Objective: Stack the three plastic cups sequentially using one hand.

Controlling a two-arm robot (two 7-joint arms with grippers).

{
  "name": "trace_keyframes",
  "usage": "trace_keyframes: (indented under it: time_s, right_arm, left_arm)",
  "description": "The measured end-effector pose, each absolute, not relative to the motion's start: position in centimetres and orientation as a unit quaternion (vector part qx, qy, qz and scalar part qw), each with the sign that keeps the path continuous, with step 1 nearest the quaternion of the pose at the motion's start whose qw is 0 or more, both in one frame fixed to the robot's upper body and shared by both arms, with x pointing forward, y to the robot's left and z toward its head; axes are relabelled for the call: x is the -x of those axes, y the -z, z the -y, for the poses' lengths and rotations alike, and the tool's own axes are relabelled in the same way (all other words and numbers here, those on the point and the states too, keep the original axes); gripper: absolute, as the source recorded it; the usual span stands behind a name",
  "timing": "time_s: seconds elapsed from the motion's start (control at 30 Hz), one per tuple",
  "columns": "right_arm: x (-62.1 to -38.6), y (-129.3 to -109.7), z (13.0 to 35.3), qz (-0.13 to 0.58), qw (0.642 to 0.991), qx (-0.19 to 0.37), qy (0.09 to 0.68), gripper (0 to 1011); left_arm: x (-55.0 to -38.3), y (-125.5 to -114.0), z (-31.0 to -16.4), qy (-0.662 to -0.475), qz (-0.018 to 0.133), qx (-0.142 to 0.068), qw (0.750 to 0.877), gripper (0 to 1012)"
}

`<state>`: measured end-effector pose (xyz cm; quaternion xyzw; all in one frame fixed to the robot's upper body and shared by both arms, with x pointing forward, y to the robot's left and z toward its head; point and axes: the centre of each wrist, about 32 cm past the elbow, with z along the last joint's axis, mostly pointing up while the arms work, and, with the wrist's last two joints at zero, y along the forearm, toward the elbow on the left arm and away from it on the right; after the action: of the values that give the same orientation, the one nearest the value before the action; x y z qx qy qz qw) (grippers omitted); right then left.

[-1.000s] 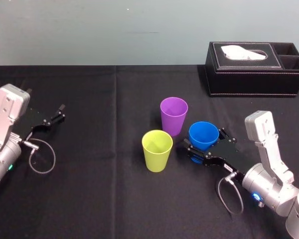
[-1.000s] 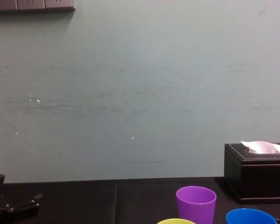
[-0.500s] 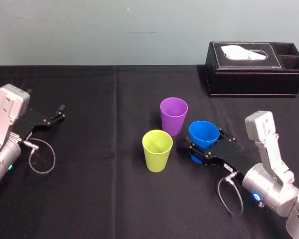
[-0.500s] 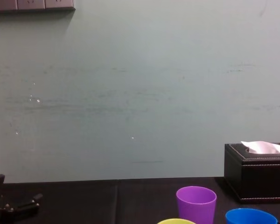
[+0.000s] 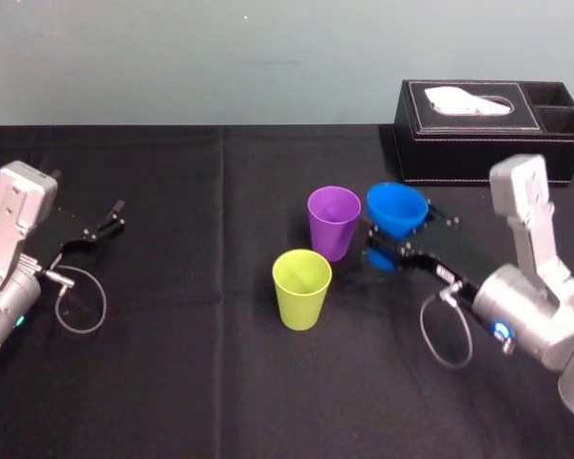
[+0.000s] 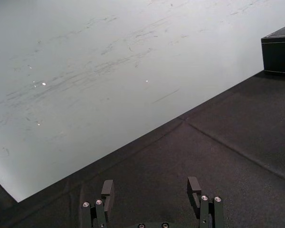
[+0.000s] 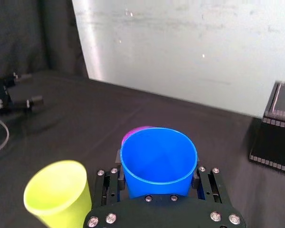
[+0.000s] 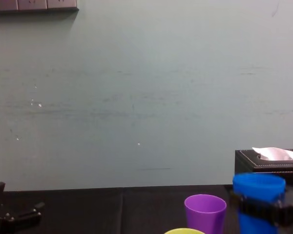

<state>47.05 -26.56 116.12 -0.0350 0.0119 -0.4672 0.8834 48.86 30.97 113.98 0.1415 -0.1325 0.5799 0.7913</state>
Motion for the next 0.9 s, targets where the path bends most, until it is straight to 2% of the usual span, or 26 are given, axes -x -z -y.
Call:
trace_keyframes:
  time_s: [0.23, 0.47, 0.63, 0.9]
  right_arm:
    - [-49.2, -119.2, 25.9, 0.0, 0.889, 0.02, 0.458, 729]
    - [-51.5, -120.8, 24.9, -0.006, 0.895, 0.013, 0.445, 729]
    - [-52.8, -120.9, 24.0, -0.016, 0.897, 0.01, 0.441, 729]
    - [-54.1, -120.1, 22.4, -0.012, 0.902, 0.024, 0.432, 729]
  left_arm:
    - [-48.9, -114.0, -31.0, -0.58, 0.132, -0.141, 0.791, 1011]
    - [-48.9, -114.0, -31.0, -0.58, 0.132, -0.141, 0.791, 1011]
    - [-48.9, -114.0, -31.0, -0.58, 0.132, -0.141, 0.791, 1011]
    - [-48.9, -114.0, -31.0, -0.58, 0.132, -0.141, 0.791, 1011]
